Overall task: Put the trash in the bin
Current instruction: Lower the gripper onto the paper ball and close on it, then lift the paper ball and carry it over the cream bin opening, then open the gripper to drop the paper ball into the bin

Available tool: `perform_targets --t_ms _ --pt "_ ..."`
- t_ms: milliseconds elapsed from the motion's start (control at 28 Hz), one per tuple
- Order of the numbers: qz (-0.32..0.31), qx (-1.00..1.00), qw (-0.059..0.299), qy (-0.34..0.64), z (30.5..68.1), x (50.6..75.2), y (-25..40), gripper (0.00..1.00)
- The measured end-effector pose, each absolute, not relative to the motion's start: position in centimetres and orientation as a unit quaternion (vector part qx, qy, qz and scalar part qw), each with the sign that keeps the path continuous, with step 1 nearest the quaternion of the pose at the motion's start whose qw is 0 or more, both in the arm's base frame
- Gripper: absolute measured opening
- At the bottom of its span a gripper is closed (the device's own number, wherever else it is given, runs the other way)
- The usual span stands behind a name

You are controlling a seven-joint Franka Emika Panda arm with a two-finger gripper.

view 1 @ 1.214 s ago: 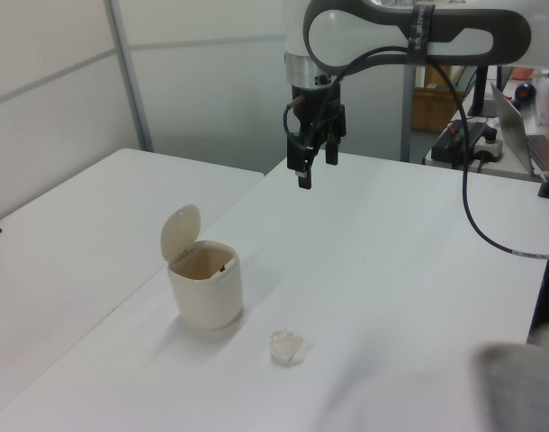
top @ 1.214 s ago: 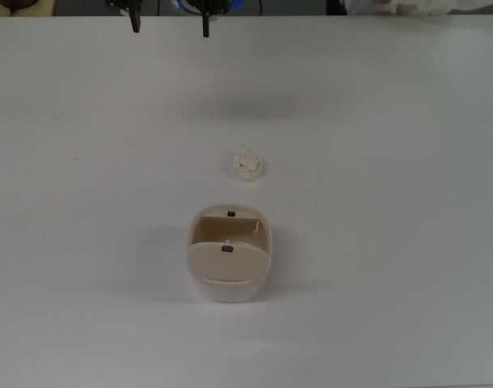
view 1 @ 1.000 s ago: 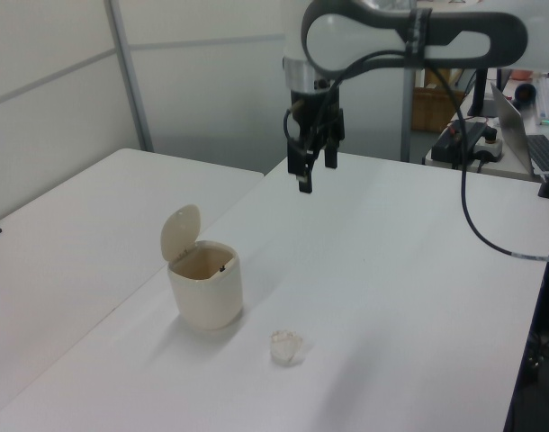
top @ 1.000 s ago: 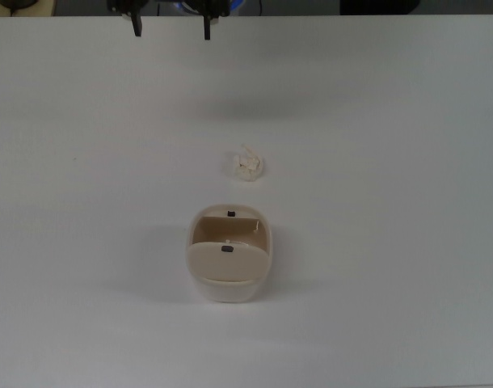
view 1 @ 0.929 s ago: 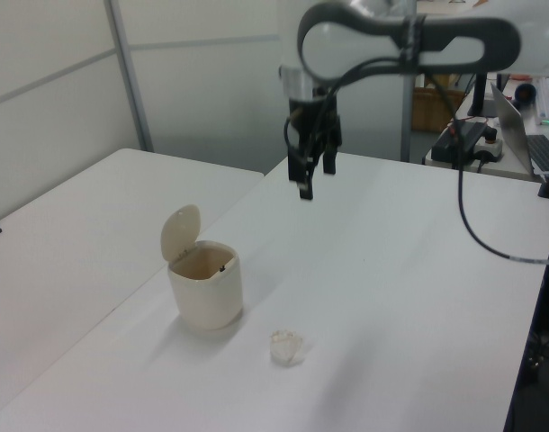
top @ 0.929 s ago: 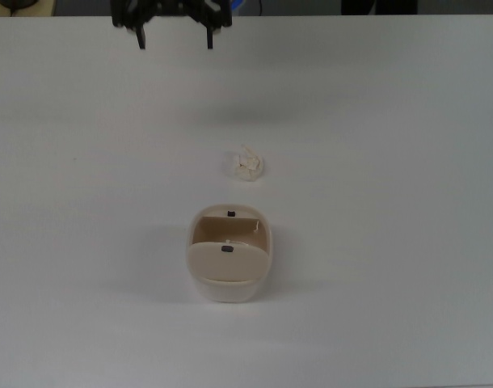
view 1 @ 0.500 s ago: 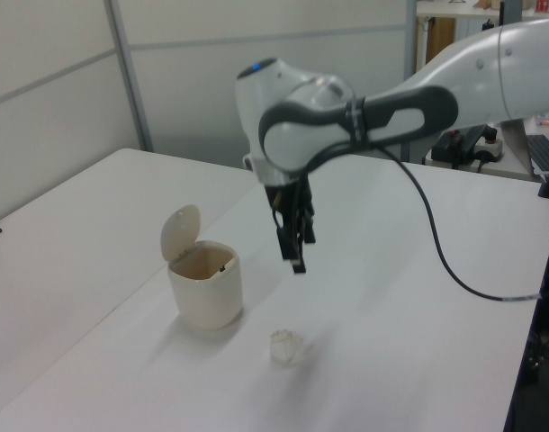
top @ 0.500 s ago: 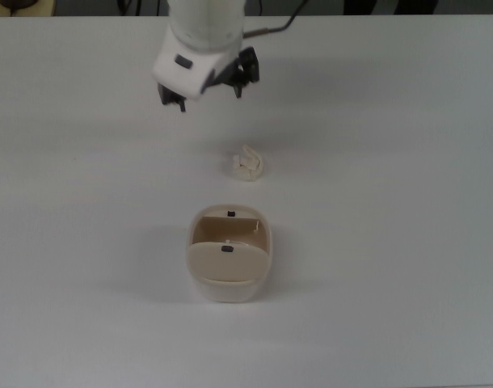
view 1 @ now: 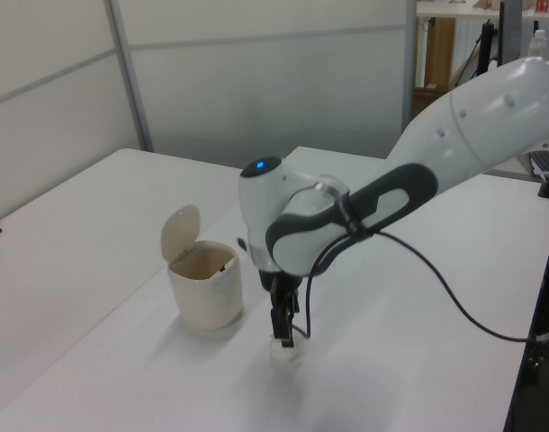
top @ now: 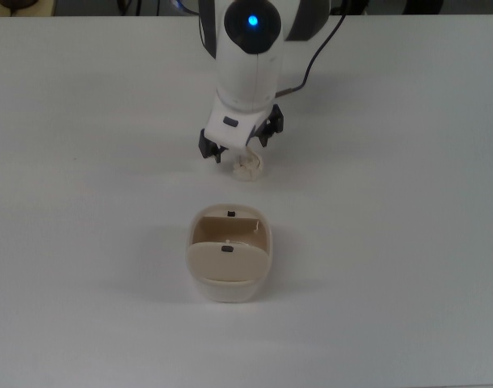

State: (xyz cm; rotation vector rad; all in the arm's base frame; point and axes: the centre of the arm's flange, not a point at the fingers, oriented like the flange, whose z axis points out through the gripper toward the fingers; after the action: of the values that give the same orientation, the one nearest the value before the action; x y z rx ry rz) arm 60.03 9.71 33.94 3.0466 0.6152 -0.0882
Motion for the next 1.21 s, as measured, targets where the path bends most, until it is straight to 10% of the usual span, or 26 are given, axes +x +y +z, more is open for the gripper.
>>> perform_targets --t_ms 643,1214 --pt "-0.004 0.979 0.018 0.201 33.0 61.7 10.2 0.4" --pt "0.19 0.967 0.026 0.168 49.0 66.5 8.8 0.33"
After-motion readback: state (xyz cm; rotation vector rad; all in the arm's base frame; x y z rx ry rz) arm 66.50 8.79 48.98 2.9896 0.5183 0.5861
